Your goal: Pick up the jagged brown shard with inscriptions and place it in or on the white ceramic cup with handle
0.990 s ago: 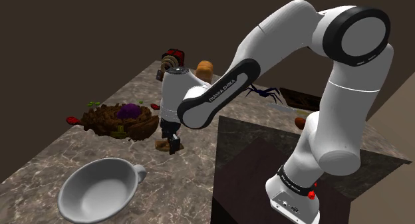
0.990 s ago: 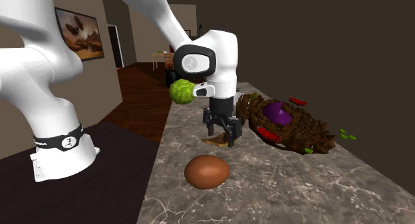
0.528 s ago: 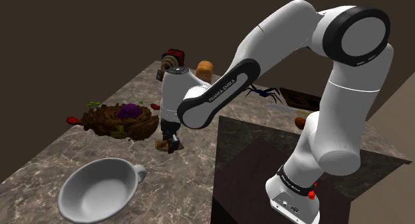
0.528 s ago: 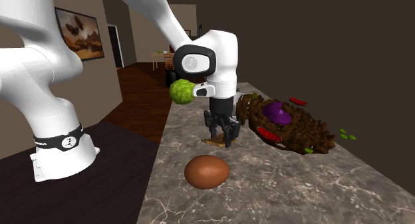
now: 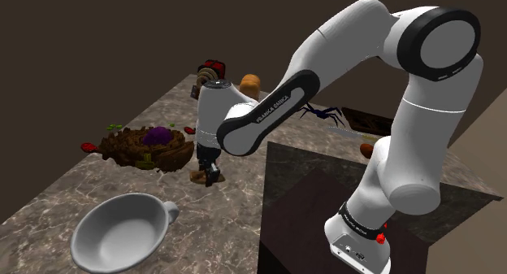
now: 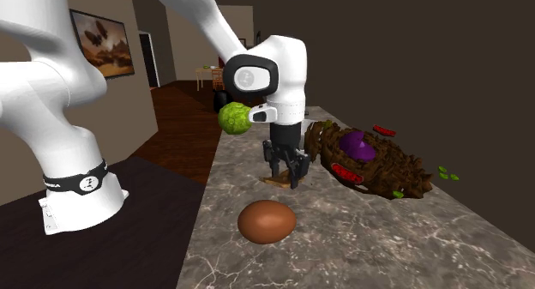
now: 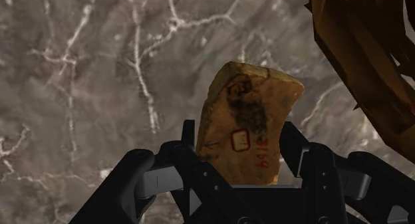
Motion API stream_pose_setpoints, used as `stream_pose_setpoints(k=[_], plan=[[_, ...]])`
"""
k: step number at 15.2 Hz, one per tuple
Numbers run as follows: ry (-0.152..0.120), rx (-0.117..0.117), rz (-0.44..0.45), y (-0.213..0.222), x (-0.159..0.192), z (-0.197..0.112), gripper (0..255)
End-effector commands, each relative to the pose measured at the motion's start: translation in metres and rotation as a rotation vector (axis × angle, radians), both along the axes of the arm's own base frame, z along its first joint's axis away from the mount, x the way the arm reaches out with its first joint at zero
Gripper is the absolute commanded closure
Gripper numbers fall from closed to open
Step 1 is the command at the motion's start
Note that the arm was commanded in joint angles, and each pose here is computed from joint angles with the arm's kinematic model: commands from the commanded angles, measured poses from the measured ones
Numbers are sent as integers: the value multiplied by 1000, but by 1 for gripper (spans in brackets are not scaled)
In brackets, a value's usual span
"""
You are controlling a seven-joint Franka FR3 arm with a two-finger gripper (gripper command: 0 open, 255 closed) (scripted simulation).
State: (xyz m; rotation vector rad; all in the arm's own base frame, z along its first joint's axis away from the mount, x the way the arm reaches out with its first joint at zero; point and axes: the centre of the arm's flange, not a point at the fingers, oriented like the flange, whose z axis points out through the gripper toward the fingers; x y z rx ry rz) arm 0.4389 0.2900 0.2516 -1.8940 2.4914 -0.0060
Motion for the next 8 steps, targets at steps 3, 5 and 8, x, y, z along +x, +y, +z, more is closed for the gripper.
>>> stream_pose_setpoints(k=[3, 5, 8], plan=[[0, 0, 0, 0, 0, 20, 255], [0, 0, 0, 0, 0, 31, 255], [0, 0, 0, 0, 0, 47, 255]])
